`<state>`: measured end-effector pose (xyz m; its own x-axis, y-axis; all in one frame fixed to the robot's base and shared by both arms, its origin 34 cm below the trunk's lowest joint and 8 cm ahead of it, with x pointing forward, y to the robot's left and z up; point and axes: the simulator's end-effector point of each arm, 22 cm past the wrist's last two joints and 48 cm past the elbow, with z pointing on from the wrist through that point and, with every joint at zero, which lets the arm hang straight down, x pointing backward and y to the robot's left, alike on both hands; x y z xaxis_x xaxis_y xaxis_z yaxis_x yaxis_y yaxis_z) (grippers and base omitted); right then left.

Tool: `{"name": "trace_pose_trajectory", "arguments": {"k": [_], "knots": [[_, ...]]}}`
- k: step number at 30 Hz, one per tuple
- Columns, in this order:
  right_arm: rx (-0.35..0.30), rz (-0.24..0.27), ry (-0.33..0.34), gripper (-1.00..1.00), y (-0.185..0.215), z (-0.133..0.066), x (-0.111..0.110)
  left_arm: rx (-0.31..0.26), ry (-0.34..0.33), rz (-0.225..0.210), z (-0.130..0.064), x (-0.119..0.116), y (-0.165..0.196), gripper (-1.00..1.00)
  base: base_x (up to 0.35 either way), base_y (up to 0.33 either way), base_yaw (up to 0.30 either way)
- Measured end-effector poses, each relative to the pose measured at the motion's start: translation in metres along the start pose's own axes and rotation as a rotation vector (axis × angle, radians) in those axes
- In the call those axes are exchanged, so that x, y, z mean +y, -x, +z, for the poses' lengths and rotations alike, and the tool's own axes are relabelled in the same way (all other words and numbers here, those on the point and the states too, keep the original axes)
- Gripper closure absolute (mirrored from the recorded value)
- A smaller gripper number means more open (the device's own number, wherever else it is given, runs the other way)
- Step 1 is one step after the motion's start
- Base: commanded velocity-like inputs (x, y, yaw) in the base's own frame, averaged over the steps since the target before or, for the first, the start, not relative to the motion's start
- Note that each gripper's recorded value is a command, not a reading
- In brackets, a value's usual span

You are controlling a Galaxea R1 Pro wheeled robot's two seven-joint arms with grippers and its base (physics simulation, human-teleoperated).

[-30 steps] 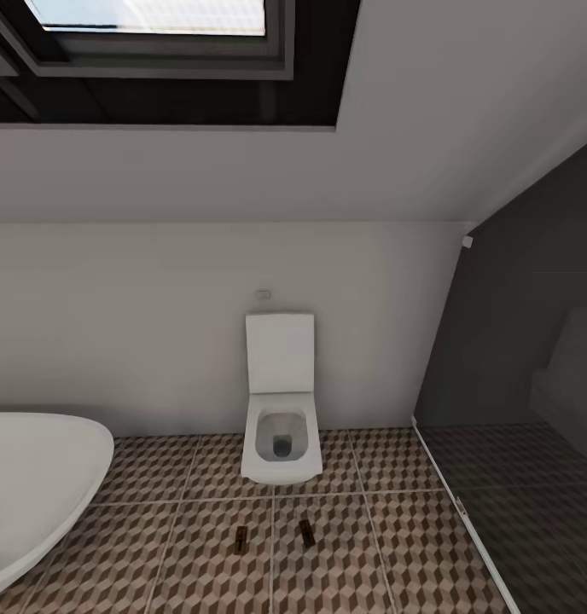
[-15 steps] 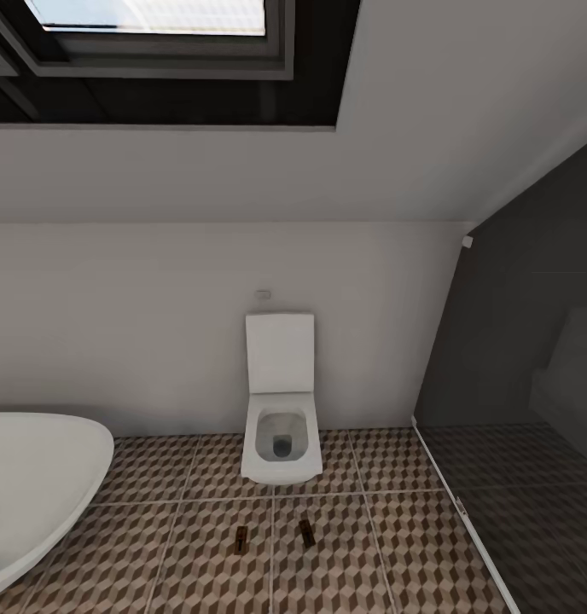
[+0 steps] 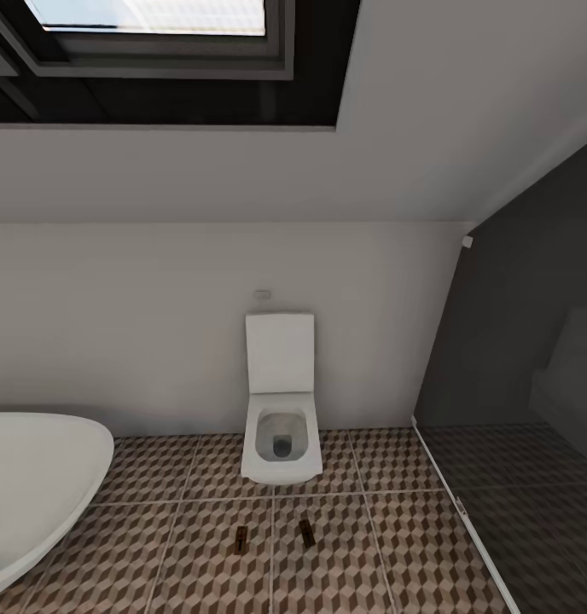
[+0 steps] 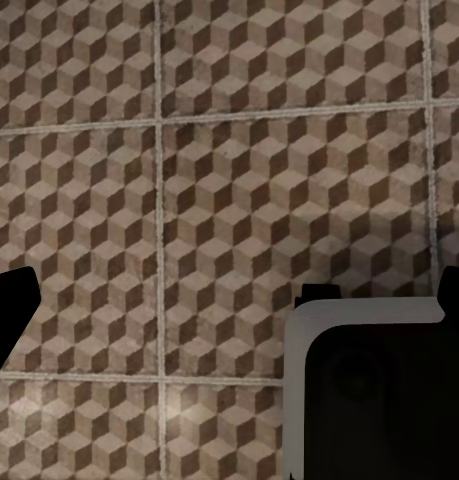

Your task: Take the four mousetraps from the cabinet in the bathroom and place them on the bathroom floor. Make sure all four end up on the same floor surface, and ensure that at least two of them are either under or directly next to the same bathroom sink.

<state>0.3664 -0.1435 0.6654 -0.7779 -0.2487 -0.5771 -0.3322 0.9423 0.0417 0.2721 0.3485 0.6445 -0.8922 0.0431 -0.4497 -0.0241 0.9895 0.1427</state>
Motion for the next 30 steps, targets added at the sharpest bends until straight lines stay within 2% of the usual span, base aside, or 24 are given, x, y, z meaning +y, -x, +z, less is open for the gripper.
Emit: {"name": "trace_pose_trajectory", "arguments": {"k": [30], "knots": [[0.0,0.0,0.0,-1.0,0.0,0.0,-0.0001,0.0,0.0,0.0,0.0,0.0,0.0,-1.0,0.0,0.0,0.0]]}}
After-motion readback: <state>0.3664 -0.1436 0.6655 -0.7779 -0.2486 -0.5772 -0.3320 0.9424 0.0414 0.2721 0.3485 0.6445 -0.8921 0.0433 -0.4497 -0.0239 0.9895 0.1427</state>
